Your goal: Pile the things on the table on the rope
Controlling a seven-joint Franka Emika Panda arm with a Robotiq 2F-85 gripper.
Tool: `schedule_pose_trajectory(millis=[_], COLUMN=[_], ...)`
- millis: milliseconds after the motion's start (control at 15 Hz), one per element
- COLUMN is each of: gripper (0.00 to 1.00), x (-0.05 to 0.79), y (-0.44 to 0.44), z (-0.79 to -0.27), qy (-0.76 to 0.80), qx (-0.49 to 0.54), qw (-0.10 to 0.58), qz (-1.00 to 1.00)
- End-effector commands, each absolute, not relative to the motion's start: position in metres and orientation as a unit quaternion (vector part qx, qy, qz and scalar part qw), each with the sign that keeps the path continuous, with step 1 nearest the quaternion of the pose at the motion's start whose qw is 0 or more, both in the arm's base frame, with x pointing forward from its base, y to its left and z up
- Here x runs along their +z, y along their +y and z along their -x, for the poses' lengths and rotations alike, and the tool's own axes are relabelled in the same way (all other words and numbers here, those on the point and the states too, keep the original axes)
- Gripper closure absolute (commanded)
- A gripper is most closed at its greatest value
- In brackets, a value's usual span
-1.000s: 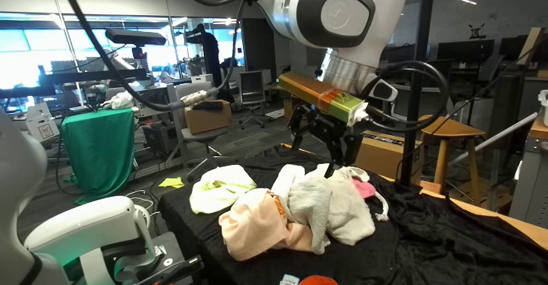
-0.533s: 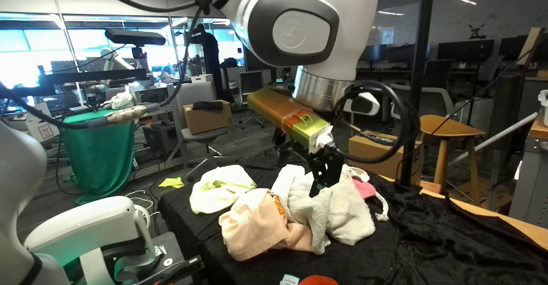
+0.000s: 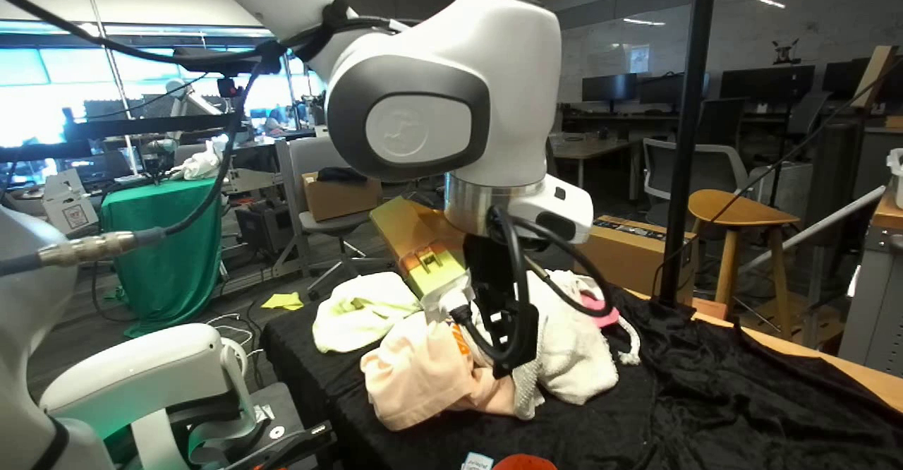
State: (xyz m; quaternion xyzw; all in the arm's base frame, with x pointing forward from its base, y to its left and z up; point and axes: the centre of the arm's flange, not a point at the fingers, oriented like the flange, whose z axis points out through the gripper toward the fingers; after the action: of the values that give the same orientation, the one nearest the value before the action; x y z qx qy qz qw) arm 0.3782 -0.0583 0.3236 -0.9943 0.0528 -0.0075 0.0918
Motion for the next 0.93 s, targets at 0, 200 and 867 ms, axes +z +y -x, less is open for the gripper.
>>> schedule_pose_trajectory(millis=[0, 200, 867], gripper=[0.0, 0.0, 0.0], x=[0.306, 0.3, 0.262], y=[-0.056, -0.056, -0.07], z=[-0.362, -0.363, -0.356], qy=[0.105, 0.134, 0.2], qx=[-0.019, -0.008, 0.042], qw=[0.058, 0.043, 0.037], qz=[0.993, 0.99, 0.978])
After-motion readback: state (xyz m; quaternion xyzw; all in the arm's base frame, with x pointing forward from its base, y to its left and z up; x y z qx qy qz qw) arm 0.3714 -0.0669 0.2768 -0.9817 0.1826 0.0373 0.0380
